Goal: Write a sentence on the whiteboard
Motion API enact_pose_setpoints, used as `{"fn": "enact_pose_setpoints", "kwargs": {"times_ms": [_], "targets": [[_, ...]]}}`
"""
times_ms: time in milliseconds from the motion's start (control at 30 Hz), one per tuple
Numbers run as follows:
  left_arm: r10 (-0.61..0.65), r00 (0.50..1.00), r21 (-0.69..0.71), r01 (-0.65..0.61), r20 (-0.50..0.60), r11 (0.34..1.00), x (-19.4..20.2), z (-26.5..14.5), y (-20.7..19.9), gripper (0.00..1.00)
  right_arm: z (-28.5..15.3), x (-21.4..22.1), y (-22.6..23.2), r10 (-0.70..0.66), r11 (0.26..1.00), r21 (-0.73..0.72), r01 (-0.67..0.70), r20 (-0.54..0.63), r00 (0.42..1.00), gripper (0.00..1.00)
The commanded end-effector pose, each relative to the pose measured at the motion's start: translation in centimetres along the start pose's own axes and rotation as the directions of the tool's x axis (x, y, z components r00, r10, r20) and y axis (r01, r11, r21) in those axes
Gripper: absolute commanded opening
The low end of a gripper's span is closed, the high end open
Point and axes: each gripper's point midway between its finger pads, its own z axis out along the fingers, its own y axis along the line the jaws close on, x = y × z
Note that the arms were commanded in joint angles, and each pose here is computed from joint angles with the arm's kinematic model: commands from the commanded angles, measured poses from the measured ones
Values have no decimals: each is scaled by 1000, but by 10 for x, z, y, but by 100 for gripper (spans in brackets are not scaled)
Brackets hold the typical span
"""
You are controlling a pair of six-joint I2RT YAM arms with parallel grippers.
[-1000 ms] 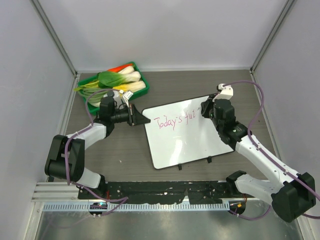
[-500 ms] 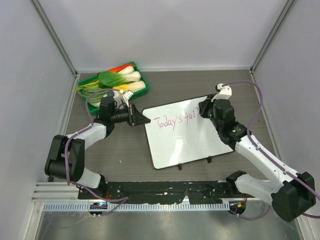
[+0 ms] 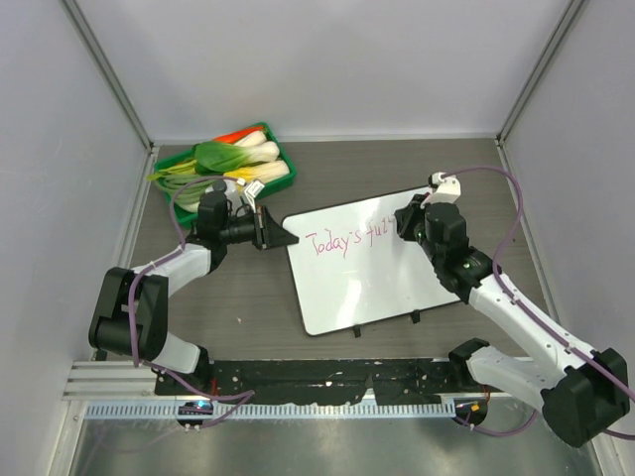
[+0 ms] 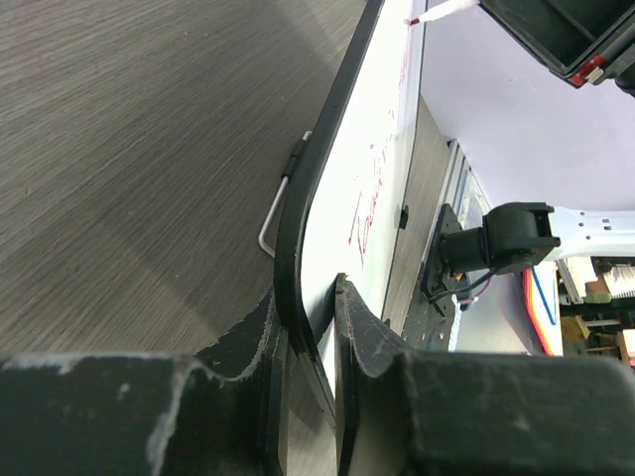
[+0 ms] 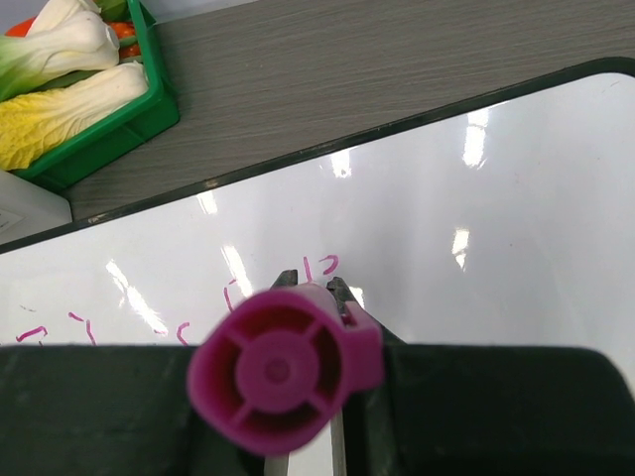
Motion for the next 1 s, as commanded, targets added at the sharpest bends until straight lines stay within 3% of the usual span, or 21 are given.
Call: {"fn": "enact_pose_setpoints", "kwargs": {"times_ms": [0, 467, 967], "targets": [[89, 995, -67, -92, -45, 994, 18, 6, 19, 0, -7, 7, -2, 3, 1000, -11, -4, -18, 1000, 2], [88, 995, -68, -92, -47, 994, 19, 7, 19, 0, -15, 27, -12, -1, 1000, 3, 1, -64, 998, 1], [88, 995, -66, -91, -50, 994, 19, 8, 19, 0, -12, -6, -11, 16, 999, 41, -17, 30, 999, 1]]}}
